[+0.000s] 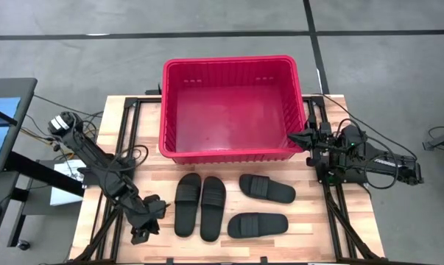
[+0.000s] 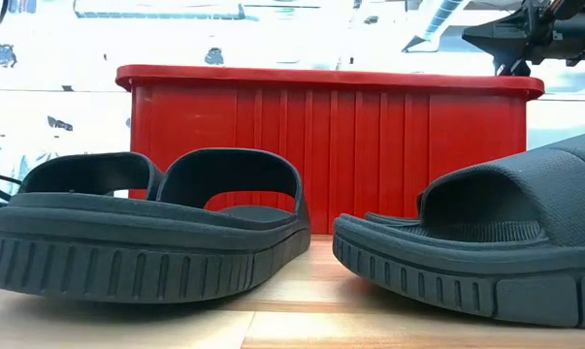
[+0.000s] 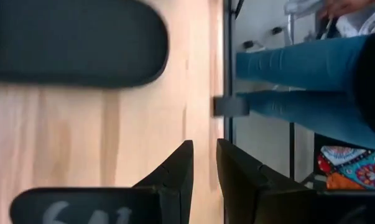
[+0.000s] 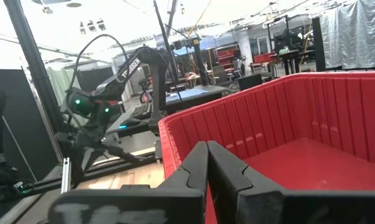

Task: Pick and place slides into bin
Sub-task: Put the black slipper into the bin

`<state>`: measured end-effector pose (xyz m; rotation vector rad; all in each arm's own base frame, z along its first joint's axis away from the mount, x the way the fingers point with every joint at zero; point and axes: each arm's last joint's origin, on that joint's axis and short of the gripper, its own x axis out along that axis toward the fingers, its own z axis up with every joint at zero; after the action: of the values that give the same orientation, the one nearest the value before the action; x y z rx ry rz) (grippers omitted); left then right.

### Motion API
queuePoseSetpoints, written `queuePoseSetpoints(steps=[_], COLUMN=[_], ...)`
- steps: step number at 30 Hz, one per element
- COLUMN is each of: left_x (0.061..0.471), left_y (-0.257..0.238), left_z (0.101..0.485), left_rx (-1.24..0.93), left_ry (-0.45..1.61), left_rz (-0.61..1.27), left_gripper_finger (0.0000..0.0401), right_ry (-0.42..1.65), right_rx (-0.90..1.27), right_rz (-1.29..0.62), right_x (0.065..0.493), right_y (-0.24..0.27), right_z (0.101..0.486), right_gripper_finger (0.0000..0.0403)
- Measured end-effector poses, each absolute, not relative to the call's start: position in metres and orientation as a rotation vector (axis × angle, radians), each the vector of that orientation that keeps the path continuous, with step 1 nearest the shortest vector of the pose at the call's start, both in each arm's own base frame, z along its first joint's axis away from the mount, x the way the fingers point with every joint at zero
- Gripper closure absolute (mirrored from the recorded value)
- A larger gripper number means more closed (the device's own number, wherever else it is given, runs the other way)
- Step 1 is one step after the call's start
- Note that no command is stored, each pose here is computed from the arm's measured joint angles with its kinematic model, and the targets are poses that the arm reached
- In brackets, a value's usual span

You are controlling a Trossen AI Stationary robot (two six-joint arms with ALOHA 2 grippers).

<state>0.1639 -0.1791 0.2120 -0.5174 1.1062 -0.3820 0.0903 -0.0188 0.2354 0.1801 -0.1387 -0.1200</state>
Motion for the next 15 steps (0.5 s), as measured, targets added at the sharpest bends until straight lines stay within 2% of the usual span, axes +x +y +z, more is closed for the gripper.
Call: queuePoseSetpoints(steps=[8,15], left_x=[0.171,0.171], left_y=[-0.192,-0.192], left_z=[0.221,0.221], left_rx=[-0.565,-0.542], left_ry=[0.968,0.973], left_rz=[-0.488,-0.523], left_gripper_finger=[0.0337,0.0296], right_ry=[-0.138,-0.137], right_rx=[0.18,0.18], right_rz=[-0.12,-0.12], right_x=[0.09,0.09], right_y=[-0.019,-0.019], right_z=[0.235,0.235], right_gripper_finger=[0.0403,0.0403])
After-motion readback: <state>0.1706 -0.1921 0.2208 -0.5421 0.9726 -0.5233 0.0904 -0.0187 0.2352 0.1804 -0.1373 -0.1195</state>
